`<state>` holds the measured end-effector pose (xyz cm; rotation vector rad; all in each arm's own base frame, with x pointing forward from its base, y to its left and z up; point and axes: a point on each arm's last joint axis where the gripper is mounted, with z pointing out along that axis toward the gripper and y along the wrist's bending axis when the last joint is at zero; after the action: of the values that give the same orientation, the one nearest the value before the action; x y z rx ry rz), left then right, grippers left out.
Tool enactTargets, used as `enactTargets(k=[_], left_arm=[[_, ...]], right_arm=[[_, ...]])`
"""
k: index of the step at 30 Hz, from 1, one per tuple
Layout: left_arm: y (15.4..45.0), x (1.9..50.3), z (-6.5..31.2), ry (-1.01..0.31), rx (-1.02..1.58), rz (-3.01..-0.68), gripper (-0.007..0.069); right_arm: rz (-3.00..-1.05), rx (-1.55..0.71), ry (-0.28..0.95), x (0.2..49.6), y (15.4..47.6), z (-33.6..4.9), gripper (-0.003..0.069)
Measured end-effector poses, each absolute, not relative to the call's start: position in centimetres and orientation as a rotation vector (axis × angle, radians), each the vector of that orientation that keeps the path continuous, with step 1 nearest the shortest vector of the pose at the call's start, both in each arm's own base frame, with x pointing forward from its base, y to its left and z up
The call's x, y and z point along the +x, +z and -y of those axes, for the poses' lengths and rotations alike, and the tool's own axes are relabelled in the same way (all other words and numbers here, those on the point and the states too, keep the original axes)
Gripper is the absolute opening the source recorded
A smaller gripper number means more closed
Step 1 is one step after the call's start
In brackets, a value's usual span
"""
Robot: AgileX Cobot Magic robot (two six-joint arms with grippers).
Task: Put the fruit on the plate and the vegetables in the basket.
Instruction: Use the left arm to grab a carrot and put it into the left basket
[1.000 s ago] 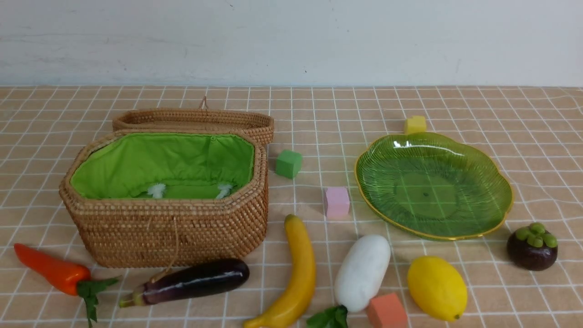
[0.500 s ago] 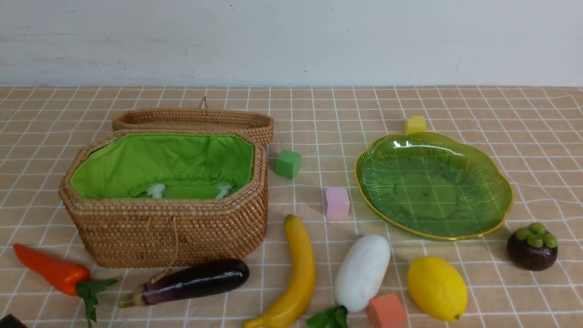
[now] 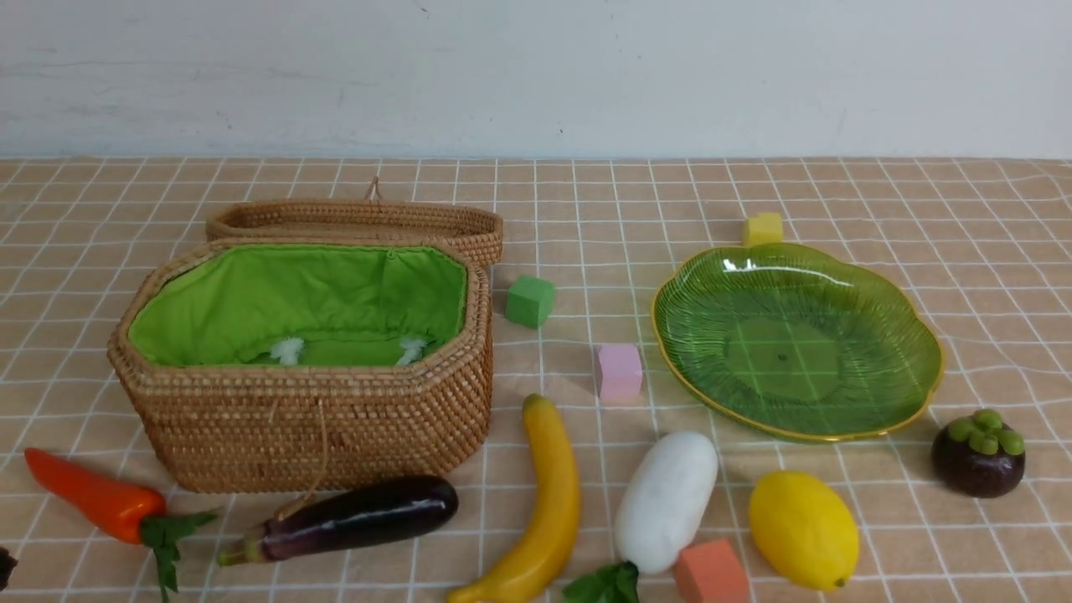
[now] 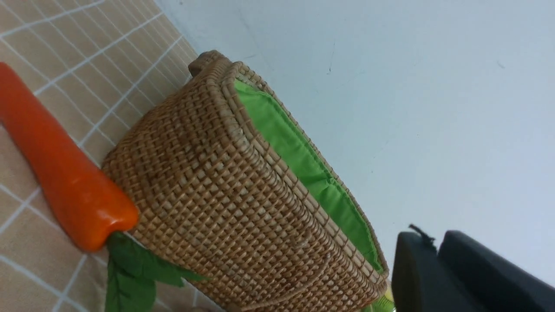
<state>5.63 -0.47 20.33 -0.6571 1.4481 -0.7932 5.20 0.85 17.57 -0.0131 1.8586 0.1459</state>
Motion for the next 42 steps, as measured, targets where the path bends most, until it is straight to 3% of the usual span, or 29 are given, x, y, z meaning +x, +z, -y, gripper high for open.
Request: enactTargets(k=[2, 5, 6, 7, 8, 14, 18, 21, 25, 28, 30, 33, 39, 42], left_arm=[[21.5, 5.4, 0.5, -0.777, -0.629, -1.462, -0.0013], [23.5, 4.9, 0.6, -0.743, -0.573, -1.462, -0.0013], [24.8, 4.5, 0.6, -0.722, -0.538, -1.457, -0.0013], [24.7, 4.5, 0.6, -0.720, -0.539, -1.464, -0.0013], [26.2, 4.0, 0.6, -0.679, -0.487, -1.480, -0.0013], [28.4, 4.9, 1.2, -0.517, -0.345, -1.764, -0.0013], [29.4, 6.9, 1.9, -0.420, -0.182, -2.009, -0.0013], [30.0, 9.7, 2.7, -0.345, 0.080, -2.246, -0.0013], [30.3, 12.9, 3.8, -0.391, 0.305, -2.394, -0.0013], [30.5, 15.5, 4.2, -0.402, 0.382, -2.423, -0.0013], [30.7, 15.9, 4.2, -0.408, 0.369, -2.431, -0.0013], [31.1, 18.3, 3.2, -0.389, 0.088, -2.511, -0.0013], [31.2, 20.0, -1.8, -0.136, -0.384, -2.531, -0.0013], [30.4, 20.9, -3.8, -0.096, -0.574, -2.527, -0.0013]], right_arm=[[-1.832, 0.041, 0.191, 5.3, 17.6, -0.9, 0.0242], [-1.785, 0.198, 0.361, 5.4, 18.0, -1.1, 0.0242], [-1.745, 0.300, 0.470, 5.4, 18.3, -1.2, 0.0242], [-1.739, 0.315, 0.486, 5.4, 18.3, -1.2, 0.0242], [-1.687, 0.415, 0.590, 5.5, 18.7, -1.3, 0.0242], [-1.667, 0.526, 0.770, 5.3, 19.5, -1.8, 0.0181], [-1.814, 0.401, 0.818, 4.7, 21.9, -3.0, 0.0115], [-2.034, 0.053, 0.775, 4.2, 27.5, -4.5, 0.0061], [-2.226, -0.331, 0.723, 4.5, 32.1, -5.4, 0.0050], [-2.245, -0.488, 0.686, 5.4, 34.4, -5.5, 0.0049], [-2.241, -0.512, 0.676, 5.6, 34.7, -5.5, 0.0049], [-2.234, -0.553, 0.651, 5.7, 34.9, -5.5, 0.0049], [-2.238, -0.621, 0.647, 5.4, 34.8, -5.6, 0.0052], [-2.233, -0.650, 0.655, 5.2, 34.7, -5.7, 0.0055]])
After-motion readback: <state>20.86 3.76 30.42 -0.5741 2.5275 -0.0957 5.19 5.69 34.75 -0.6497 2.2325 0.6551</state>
